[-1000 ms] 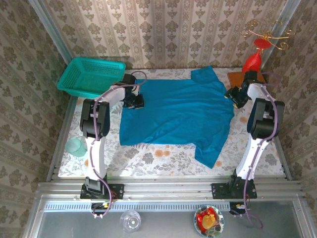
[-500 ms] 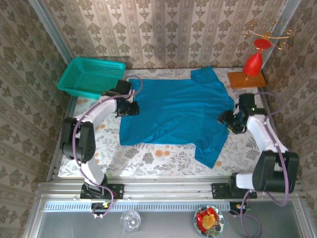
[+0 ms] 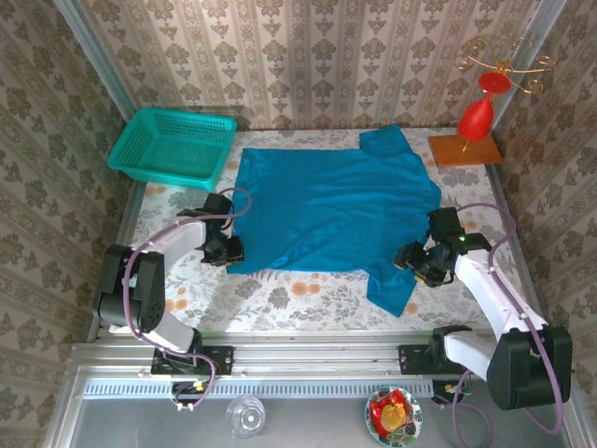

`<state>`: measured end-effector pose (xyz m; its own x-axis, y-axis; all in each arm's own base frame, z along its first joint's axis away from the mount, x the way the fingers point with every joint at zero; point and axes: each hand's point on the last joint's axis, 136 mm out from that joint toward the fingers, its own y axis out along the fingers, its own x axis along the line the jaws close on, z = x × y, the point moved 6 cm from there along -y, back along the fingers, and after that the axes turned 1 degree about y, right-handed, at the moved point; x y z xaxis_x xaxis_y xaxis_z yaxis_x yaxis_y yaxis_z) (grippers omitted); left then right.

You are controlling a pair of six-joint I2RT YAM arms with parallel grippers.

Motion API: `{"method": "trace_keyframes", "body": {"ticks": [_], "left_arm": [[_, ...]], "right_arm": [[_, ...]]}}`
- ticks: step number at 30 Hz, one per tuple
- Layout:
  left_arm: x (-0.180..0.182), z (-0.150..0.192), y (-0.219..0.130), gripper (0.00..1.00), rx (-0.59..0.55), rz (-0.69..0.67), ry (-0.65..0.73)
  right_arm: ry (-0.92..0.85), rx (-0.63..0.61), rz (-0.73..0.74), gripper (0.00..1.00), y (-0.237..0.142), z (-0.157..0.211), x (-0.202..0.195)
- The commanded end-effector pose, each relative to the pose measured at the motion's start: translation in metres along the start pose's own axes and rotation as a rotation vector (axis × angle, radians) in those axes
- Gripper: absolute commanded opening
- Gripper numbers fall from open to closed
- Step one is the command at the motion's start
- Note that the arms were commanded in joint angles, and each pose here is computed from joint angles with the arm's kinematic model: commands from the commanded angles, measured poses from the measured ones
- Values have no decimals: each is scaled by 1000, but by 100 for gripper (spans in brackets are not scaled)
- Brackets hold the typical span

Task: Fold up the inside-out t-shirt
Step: Adjust the T-shirt at the center of the table.

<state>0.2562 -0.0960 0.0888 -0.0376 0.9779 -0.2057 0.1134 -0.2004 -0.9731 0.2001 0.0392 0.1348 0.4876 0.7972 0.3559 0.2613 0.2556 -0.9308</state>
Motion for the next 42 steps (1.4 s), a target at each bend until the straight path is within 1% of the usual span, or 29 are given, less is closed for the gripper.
{"method": "trace_keyframes", "body": {"ticks": [1, 5, 10, 13, 16, 19, 23, 26, 27, 32, 37, 39, 42], "left_arm": [[3, 4, 4, 27, 19, 1, -24], [6, 9, 4, 28, 31, -7, -33], [13, 16, 2, 34, 32, -38, -43], [12, 19, 4, 34, 46, -1, -51], [9, 22, 6, 27, 53, 45, -53], [7, 21, 1, 19, 35, 56, -56], [11, 19, -11, 9, -9, 37, -73], [20, 22, -18, 3, -43, -2, -101], [23, 24, -19, 0, -56, -13, -111], [40, 38, -14, 0, -70, -12, -207], [56, 54, -6, 0, -93, -32, -320], [61, 57, -3, 0, -100, -28, -355], [62, 57, 1, 0, -90, -14, -369]], "right_arm": [[27, 31, -22, 61, 12, 2, 7], [23, 49, -24, 61, 25, 3, 14], [2, 73, -37, 61, 35, 1, 26], [-18, 77, -40, 61, 37, 1, 34], [-33, 79, -34, 61, 38, 0, 39], [-34, 75, -34, 61, 41, -2, 40], [-29, 82, -27, 61, 50, -3, 40], [-19, 69, -4, 63, 57, -7, 39], [-4, 75, 23, 64, 65, -9, 34], [81, 81, 112, 64, 79, -15, 20], [140, 45, 230, 64, 77, -22, 3], [154, 38, 240, 64, 76, -22, -2], [143, 50, 213, 62, 74, -23, 0]]}}
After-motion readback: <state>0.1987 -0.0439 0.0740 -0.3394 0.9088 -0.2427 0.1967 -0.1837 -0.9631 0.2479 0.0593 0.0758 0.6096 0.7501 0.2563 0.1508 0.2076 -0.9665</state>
